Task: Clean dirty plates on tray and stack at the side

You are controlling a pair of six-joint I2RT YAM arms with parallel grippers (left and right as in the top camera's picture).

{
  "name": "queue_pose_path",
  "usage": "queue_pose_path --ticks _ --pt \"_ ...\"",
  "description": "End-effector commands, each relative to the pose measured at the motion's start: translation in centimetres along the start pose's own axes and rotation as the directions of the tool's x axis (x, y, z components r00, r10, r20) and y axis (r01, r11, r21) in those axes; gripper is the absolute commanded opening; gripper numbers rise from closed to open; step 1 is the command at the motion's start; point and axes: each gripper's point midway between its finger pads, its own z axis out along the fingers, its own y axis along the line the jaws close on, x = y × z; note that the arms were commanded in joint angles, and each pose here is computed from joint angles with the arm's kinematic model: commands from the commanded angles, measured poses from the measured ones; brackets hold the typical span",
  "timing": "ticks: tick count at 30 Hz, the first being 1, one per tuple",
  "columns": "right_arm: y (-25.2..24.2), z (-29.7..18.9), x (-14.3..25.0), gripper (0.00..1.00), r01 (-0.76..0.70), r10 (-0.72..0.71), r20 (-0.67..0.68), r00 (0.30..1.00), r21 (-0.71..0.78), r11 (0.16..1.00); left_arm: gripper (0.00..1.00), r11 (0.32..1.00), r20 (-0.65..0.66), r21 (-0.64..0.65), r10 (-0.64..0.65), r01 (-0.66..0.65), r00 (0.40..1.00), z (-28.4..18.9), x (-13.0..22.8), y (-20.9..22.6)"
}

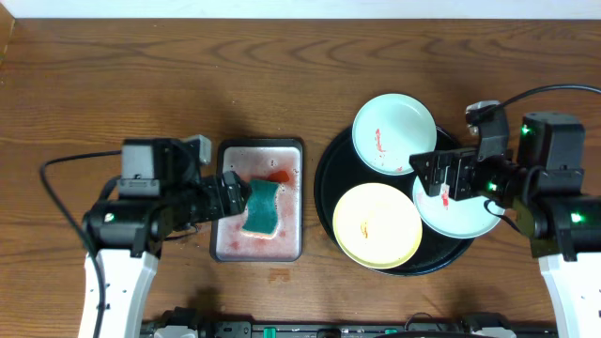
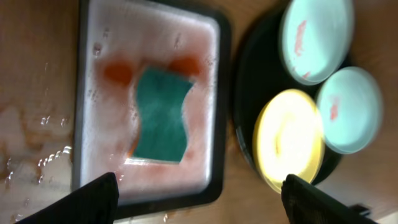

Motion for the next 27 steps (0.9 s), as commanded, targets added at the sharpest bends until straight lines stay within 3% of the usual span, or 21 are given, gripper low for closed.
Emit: queue_pose_path --ticks 1,6,11,16,25,27 --pt "-0.1 0.8 1.2 0.98 -0.026 0.025 -0.081 0.996 -0.009 1.0 0.84 0.99 -0.048 -0.14 0.023 -0.03 0.999 1.0 0.5 1.8" --pt "-0.7 2.1 4.4 0.86 -0.1 0.1 -0.251 0.963 0.011 0.995 0.84 0.973 -0.169 -0.22 0.036 -0.073 0.985 5.2 3.0 2.4" --pt "0.3 3.5 5.7 0.82 -0.085 0.076 -0.333 0.94 -0.012 0.996 0.83 0.921 -0.203 -0.375 0.035 -0.11 0.979 9.2 3.6 4.4" --pt "1.9 4.4 6.4 0.8 -0.024 0.007 -0.364 0.931 -0.042 0.999 0.76 0.907 -0.251 -0.403 0.013 -0.117 0.968 12.7 3.5 5.6" --pt "1.7 4.8 6.9 0.78 -0.023 0.038 -0.376 0.926 0.044 0.999 0.36 0.937 -0.344 -0.327 0.001 -0.121 0.939 17.8 4.7 5.7" --pt "1.7 4.7 6.9 0.79 -0.034 0.05 -0.377 0.925 0.049 0.998 0.08 0.936 -0.354 -0.324 0.013 -0.136 0.935 17.9 4.7 5.8"
